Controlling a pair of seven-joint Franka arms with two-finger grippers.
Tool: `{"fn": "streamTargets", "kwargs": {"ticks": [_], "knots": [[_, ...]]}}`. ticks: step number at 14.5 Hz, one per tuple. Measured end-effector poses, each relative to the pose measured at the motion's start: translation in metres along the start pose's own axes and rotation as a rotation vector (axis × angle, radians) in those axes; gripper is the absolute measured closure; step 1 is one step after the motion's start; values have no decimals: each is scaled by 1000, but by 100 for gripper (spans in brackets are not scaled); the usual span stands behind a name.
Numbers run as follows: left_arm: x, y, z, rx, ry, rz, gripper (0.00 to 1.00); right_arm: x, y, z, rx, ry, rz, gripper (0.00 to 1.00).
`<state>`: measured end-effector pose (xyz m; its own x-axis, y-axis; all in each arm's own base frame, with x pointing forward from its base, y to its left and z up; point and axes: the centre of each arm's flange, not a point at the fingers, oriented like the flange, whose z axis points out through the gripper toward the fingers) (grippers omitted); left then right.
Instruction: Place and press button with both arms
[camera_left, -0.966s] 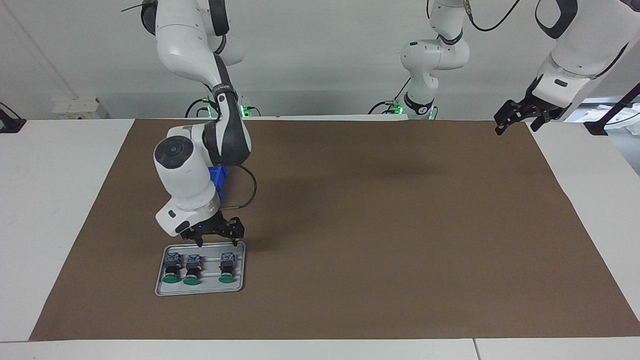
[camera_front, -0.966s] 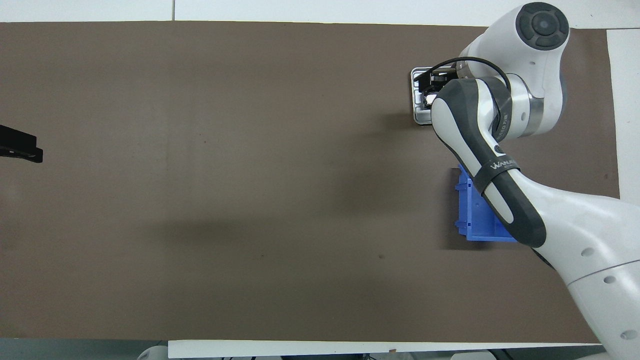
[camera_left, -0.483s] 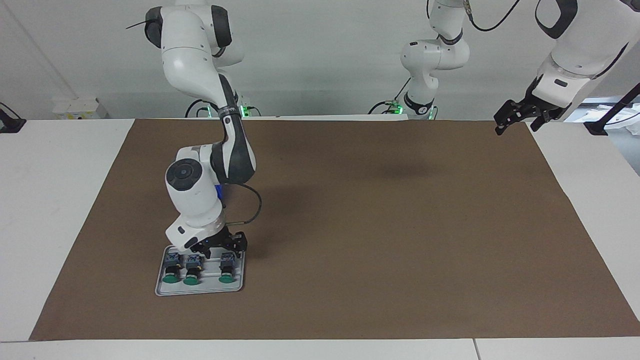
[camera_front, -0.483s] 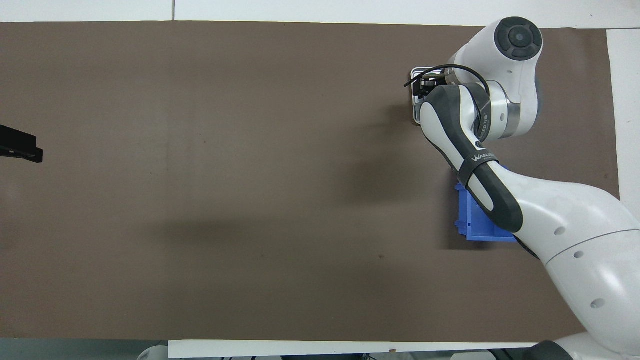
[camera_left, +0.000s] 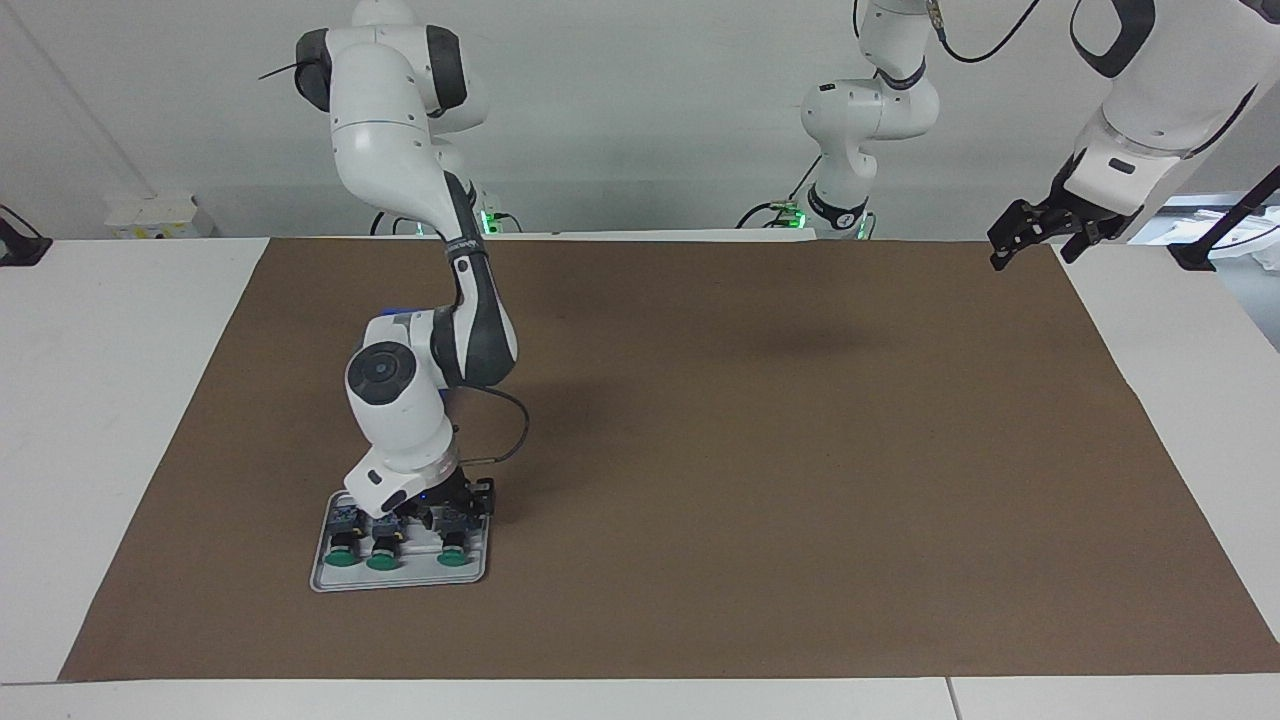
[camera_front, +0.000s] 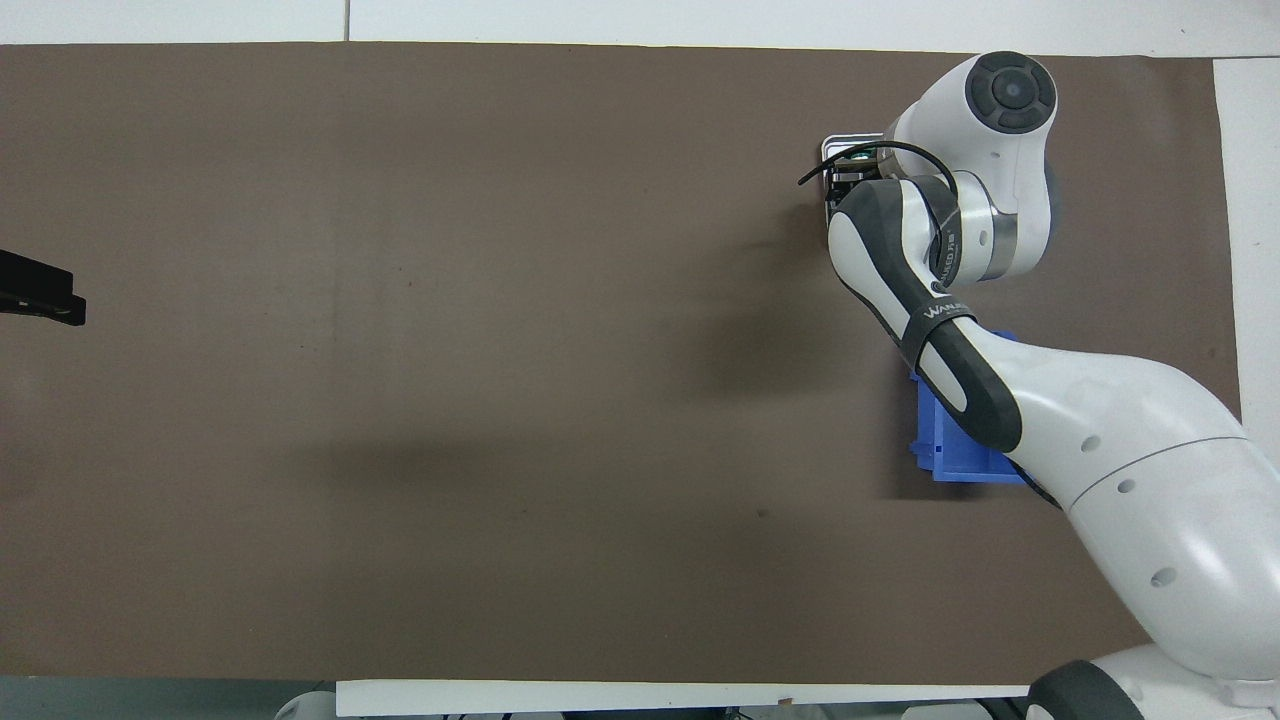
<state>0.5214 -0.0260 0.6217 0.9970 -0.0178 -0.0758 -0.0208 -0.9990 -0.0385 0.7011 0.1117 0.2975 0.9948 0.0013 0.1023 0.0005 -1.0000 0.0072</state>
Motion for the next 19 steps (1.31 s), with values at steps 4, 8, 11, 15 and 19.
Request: {"fn": "streamTargets", "kwargs": {"ticks": [4, 8, 11, 15, 19], "knots": [[0, 0, 0, 0, 0, 0, 0, 2, -1, -6, -1, -13, -3, 59], [0, 0, 0, 0, 0, 0, 0, 7, -7, -46, 3, -52, 59, 59], [0, 0, 0, 0, 0, 0, 0, -3, -38, -76, 8, -73, 128, 59], [0, 0, 0, 0, 0, 0, 0, -33, -127, -95, 3, -90, 301, 59], [0, 0, 0, 0, 0, 0, 0, -74, -206, -92, -28, -118, 525, 59]]}}
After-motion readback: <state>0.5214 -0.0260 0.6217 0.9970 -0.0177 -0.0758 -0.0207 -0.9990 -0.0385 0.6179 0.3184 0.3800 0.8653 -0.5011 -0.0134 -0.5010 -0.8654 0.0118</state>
